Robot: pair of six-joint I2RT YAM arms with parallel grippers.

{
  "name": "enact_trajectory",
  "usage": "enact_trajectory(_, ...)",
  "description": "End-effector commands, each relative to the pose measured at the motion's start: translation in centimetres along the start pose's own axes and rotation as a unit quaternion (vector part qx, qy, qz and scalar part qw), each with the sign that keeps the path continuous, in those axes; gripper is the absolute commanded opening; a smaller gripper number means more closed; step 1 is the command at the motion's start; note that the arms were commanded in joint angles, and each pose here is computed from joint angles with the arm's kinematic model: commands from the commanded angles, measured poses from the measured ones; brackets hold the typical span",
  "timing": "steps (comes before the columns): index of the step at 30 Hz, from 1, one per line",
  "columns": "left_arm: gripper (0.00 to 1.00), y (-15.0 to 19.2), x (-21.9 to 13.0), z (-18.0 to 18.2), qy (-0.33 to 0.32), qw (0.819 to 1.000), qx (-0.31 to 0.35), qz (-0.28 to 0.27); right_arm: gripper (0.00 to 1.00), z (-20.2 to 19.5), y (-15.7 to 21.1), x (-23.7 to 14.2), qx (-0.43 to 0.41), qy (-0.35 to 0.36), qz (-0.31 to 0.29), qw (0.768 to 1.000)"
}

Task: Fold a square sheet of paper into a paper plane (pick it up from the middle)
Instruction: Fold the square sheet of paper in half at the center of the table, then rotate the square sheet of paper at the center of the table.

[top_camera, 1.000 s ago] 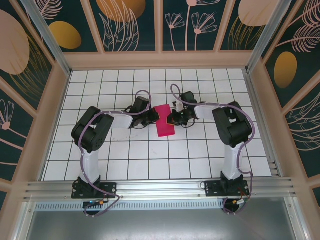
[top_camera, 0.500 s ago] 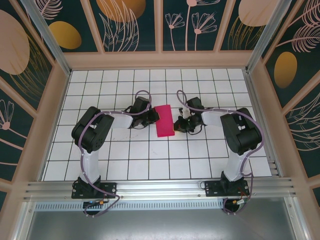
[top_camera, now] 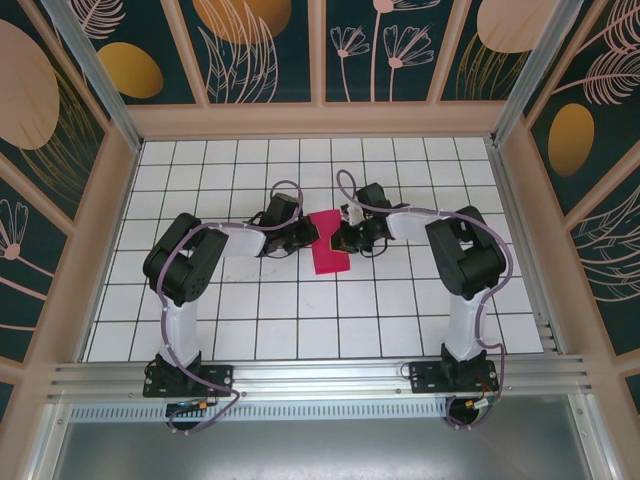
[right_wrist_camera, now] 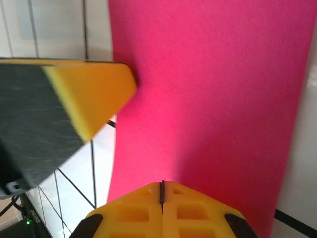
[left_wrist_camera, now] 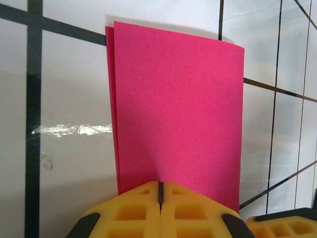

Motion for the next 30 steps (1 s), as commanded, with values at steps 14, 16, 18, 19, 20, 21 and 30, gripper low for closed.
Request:
enact_trajectory(14, 0.0, 4.2, 0.1, 10.0, -0.179, 0.982, -0.033, 0.045, 0.0, -3.1, 8.6, -1.9, 0.031, 0.055, 0.054, 0.997)
enact_trajectory(16, 0.0, 4.2, 0.1, 10.0, -0.177, 0.983, -0.033, 0.043, 0.0, -3.4, 8.9, -2.1, 0.031, 0.063, 0.051, 0.996)
enact_trajectory(18, 0.0, 4.1, 0.0, 9.7, -0.173, 0.984, -0.029, 0.041, 0.0, -3.4, 8.7, -2.4, 0.031, 0.068, 0.048, 0.996)
enact_trajectory(19, 0.0, 3.9, 0.0, 9.4, -0.168, 0.985, -0.025, 0.041, 0.0, -3.1, 8.4, -2.5, 0.028, 0.065, 0.042, 0.997)
enact_trajectory(20, 0.0, 3.8, 0.0, 8.9, -0.159, 0.986, -0.018, 0.04, 0.0, -2.6, 7.8, -2.8, 0.024, 0.061, 0.033, 0.997)
enact_trajectory(21, 0.0, 3.5, -0.1, 8.3, -0.149, 0.988, -0.011, 0.038, 0.0, -1.9, 6.9, -3.2, 0.018, 0.055, 0.02, 0.998)
enact_trajectory(30, 0.04, -1.3, -3.3, -3.6, 0.012, 0.998, 0.055, -0.01, 0.0, 0.4, 0.7, -5.6, 0.001, 0.078, -0.084, 0.993)
Point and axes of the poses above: each hand's point on the last joint's axis, 136 mm out from that joint toward the fingers, its own x axis out along the fingers, its own z axis along the line the jaws close on, y = z × x, the point moved 2 cm from there along -x, back along the fingers, and after that the axes turned 5 degrees about -x, right-handed, at the moved point
